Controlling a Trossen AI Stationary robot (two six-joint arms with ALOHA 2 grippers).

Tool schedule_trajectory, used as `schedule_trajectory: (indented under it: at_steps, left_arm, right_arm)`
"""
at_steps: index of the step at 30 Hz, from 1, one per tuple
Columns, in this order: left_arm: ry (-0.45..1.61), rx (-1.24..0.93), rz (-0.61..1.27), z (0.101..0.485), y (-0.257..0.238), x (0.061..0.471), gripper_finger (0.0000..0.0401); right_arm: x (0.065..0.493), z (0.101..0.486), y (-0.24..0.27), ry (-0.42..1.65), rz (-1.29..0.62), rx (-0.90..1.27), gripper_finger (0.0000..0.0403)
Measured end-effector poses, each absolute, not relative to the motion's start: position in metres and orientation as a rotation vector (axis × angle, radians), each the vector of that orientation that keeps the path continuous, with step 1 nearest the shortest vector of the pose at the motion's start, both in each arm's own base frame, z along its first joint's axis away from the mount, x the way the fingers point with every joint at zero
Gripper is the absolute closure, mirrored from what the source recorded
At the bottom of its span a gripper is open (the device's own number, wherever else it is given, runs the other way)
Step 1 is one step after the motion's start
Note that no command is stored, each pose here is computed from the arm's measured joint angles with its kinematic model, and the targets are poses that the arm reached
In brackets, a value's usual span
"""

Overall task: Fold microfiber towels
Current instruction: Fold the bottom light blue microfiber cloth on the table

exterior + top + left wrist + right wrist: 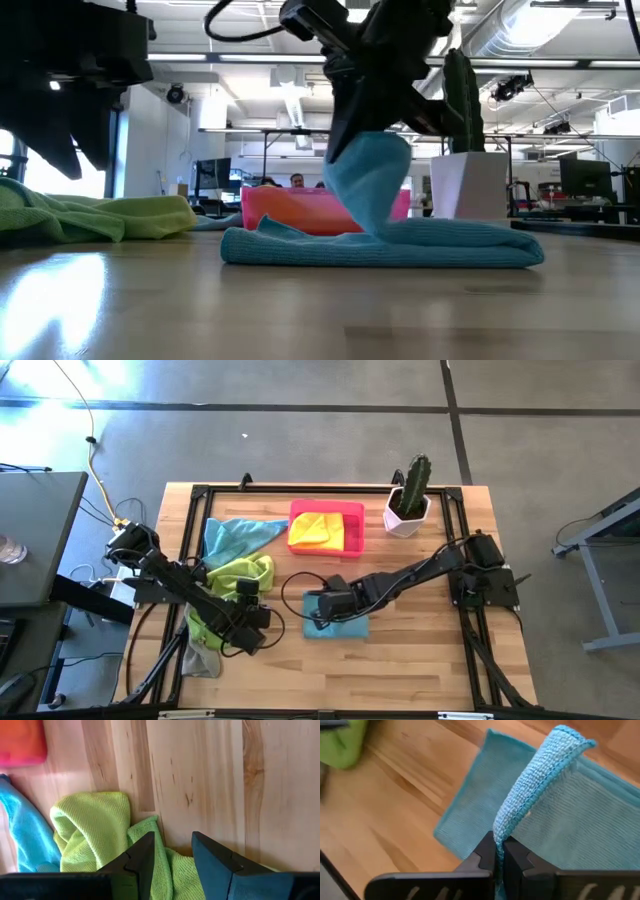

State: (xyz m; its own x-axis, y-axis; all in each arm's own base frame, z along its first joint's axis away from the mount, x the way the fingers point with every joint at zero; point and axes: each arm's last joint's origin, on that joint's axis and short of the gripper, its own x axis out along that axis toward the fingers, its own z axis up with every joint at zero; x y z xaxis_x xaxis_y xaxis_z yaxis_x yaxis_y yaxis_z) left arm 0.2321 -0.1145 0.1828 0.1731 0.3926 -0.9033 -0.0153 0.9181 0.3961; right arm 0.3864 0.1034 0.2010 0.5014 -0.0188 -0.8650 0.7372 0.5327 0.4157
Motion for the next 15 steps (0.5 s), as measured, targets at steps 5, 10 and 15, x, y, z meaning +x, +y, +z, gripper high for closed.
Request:
schedule_trajectory:
  at_steps: [5,10,15]
  left_arm:
    - [1.361,0.341,0.309,0.1831,-0.1141,0.2324,0.0279]
    - [1.361,0.341,0.309,0.1831,-0.1141,0.2324,0.0279]
    - [1.361,0.341,0.309,0.1831,-0.1141,0.2324,0.0279]
  right_arm:
    - [0.3877,0.2016,0.1011,0.916,-0.548,0.871,0.0402]
    - [0.3930,0.2049,0.1023,0.867,-0.501,0.876,0.0388]
    - [0.3951,0.2015,0.1025,0.866,-0.495,0.867,0.0379]
